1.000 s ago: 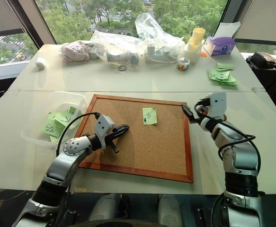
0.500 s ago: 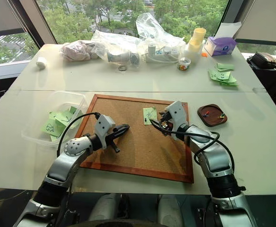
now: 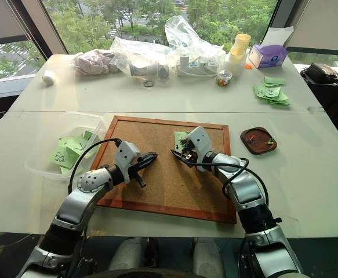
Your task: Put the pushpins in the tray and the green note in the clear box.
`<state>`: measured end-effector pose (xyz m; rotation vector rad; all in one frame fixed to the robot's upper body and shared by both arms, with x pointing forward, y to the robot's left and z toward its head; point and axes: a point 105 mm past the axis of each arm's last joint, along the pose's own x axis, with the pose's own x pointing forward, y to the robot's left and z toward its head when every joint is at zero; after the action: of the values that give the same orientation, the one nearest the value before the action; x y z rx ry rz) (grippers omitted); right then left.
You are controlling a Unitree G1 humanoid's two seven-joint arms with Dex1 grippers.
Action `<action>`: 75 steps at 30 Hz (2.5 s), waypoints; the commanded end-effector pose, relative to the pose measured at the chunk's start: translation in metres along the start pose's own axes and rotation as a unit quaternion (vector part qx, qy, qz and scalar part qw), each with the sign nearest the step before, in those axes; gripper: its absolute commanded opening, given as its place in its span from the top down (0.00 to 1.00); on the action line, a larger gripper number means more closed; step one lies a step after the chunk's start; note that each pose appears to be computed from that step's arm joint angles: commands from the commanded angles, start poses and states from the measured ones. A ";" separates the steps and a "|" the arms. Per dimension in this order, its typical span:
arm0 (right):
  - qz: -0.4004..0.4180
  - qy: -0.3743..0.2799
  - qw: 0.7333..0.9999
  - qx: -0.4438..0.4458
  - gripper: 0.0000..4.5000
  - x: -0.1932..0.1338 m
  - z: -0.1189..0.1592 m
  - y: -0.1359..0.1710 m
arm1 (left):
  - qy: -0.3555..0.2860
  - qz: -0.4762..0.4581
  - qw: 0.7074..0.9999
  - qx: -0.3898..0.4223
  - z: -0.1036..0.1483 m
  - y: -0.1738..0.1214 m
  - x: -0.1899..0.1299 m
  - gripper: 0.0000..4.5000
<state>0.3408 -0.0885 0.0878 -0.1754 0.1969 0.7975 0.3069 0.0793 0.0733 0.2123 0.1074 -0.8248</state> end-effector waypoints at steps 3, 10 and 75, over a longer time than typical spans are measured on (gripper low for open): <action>0.002 -0.010 1.000 -0.004 0.81 0.000 0.003 -0.001 | 0.046 -0.001 0.999 -0.020 -0.025 -0.006 -0.001 1.00; -0.005 -0.020 1.000 -0.018 0.98 -0.005 0.012 -0.004 | 0.045 0.001 0.999 -0.025 -0.026 -0.007 0.000 1.00; 0.145 -0.010 0.960 -0.240 1.00 -0.046 0.065 0.047 | 0.008 -0.181 0.858 -0.481 0.067 -0.022 0.041 0.17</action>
<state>0.2825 -0.0755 0.1424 -0.5722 0.0775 1.1306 0.3220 0.0252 0.1188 -0.7769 0.5978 -1.0143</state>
